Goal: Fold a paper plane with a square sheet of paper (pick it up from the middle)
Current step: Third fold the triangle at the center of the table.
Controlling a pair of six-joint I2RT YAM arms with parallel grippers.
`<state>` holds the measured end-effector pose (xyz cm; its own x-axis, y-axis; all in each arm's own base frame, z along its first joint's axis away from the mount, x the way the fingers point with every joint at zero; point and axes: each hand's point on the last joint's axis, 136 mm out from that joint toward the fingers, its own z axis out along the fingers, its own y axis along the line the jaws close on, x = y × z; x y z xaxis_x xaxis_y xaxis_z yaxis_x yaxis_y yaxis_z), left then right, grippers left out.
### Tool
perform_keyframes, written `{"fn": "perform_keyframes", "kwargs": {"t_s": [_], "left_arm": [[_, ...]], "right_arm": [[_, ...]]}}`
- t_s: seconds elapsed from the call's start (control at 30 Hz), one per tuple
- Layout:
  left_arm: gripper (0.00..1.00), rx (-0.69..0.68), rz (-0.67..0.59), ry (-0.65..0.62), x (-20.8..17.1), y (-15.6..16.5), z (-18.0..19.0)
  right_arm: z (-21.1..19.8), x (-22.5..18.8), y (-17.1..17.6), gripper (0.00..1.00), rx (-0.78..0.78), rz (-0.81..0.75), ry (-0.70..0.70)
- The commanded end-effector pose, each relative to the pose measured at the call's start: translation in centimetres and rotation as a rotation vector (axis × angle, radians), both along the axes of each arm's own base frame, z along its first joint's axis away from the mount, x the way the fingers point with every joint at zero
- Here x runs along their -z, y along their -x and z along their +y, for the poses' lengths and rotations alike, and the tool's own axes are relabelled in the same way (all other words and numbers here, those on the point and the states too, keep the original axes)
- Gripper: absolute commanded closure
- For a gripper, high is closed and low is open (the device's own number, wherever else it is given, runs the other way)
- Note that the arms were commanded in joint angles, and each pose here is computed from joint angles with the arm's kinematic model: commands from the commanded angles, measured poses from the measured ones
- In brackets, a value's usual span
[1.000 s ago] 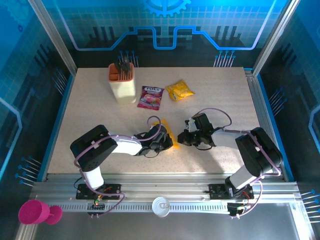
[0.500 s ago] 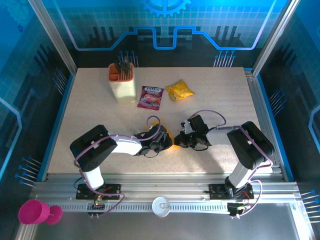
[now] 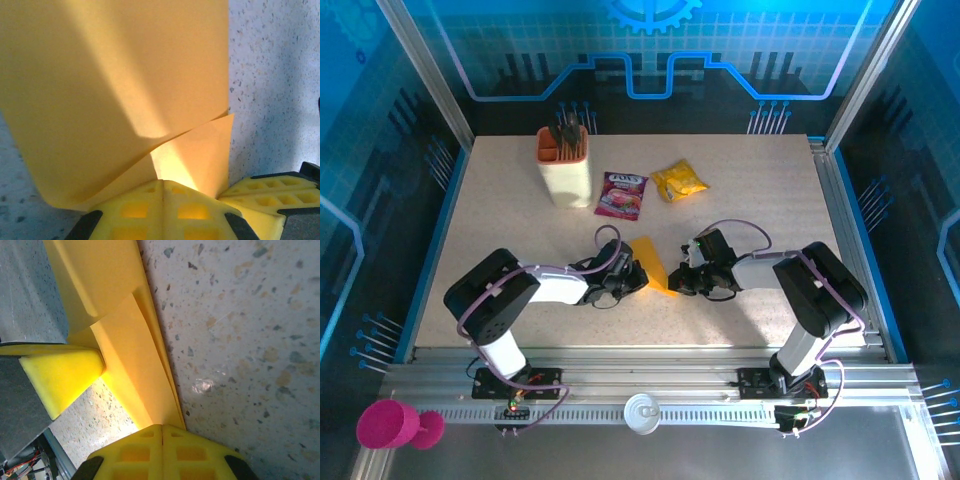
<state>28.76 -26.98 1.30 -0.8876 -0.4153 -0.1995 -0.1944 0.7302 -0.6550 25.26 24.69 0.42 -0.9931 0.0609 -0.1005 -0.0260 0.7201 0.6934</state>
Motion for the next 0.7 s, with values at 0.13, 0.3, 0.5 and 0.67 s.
{"fn": "perform_keyframes", "kwargs": {"t_s": [0.13, 0.3, 0.5, 0.67], "left_arm": [[1.00, -0.097, 0.094, -0.195, 4.4, 1.6, 7.4], [1.00, -0.139, 0.101, -0.216, 4.5, 1.3, 9.8], [1.00, -0.166, 0.090, -0.215, 3.5, 0.6, 11.5], [1.00, -0.127, 0.029, -0.190, 0.2, 0.5, 11.0]], "right_arm": [[-4.6, 7.1, 4.1, 1.00, 0.027, 0.154, 0.269], [-4.6, 7.1, 4.1, 1.00, 0.031, 0.157, 0.267], [-4.7, 6.9, 4.0, 1.00, 0.020, 0.146, 0.257], [-4.5, 6.1, 3.1, 1.00, -0.048, 0.097, 0.239]]}}
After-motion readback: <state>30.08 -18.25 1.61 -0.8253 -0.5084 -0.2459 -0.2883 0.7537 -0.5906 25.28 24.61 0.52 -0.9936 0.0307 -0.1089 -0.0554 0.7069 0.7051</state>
